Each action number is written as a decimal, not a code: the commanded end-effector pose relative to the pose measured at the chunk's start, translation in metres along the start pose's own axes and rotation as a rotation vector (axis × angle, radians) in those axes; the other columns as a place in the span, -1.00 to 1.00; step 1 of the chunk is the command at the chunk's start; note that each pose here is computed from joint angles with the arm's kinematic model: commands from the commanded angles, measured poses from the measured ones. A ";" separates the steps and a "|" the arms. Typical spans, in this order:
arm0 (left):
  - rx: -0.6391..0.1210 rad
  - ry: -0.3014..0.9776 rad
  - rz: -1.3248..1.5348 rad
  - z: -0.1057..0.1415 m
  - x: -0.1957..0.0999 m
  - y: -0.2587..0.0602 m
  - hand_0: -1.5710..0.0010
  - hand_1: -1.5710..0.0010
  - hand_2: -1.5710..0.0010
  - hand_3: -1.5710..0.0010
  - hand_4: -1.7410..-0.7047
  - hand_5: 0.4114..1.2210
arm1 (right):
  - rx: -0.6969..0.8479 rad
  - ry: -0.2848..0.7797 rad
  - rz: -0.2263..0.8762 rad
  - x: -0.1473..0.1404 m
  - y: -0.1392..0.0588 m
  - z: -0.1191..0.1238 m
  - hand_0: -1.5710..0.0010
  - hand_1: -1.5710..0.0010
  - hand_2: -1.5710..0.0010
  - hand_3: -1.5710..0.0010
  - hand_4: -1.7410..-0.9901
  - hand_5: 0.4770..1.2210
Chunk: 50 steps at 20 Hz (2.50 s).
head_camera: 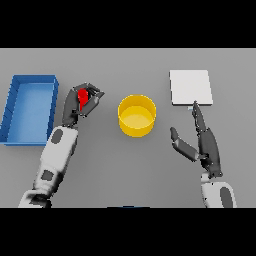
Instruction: Pick up the red beaker and tilt it to pour out 1 green nut into yellow bowl. Pick up the yellow bowl and place it on the metallic measuring scale.
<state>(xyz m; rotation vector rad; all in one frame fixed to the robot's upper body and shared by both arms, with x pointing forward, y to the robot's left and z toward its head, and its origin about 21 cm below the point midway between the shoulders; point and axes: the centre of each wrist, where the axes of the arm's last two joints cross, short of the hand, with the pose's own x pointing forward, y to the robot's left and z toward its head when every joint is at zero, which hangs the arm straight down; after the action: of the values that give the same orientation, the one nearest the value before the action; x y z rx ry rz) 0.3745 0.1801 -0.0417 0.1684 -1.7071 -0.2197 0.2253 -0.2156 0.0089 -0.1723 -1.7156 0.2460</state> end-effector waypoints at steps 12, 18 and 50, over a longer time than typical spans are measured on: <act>-0.062 -0.107 -0.210 -0.023 0.052 0.021 -0.97 -0.97 -0.97 -0.96 -0.98 0.78 | -0.011 -0.030 0.061 -0.005 -0.001 0.001 1.00 1.00 1.00 1.00 0.70 -0.52; -0.238 -0.160 -0.524 -0.028 0.088 0.015 -0.99 -0.99 -0.99 -0.98 -0.99 0.76 | 0.004 -0.038 0.058 -0.003 0.001 0.004 1.00 1.00 1.00 1.00 0.73 -0.49; -0.783 -0.482 -2.074 -0.063 0.166 -0.099 -1.00 -1.00 -1.00 -1.00 -0.99 1.00 | 0.031 -0.038 0.017 -0.004 0.006 0.007 1.00 1.00 1.00 1.00 0.83 -0.41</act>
<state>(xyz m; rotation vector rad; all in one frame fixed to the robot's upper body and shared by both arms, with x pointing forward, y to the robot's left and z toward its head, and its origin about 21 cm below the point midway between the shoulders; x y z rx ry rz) 0.4108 0.0413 0.1024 1.2952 -1.0550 -2.4864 0.2191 -0.2107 0.0025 -0.1601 -1.7479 0.2892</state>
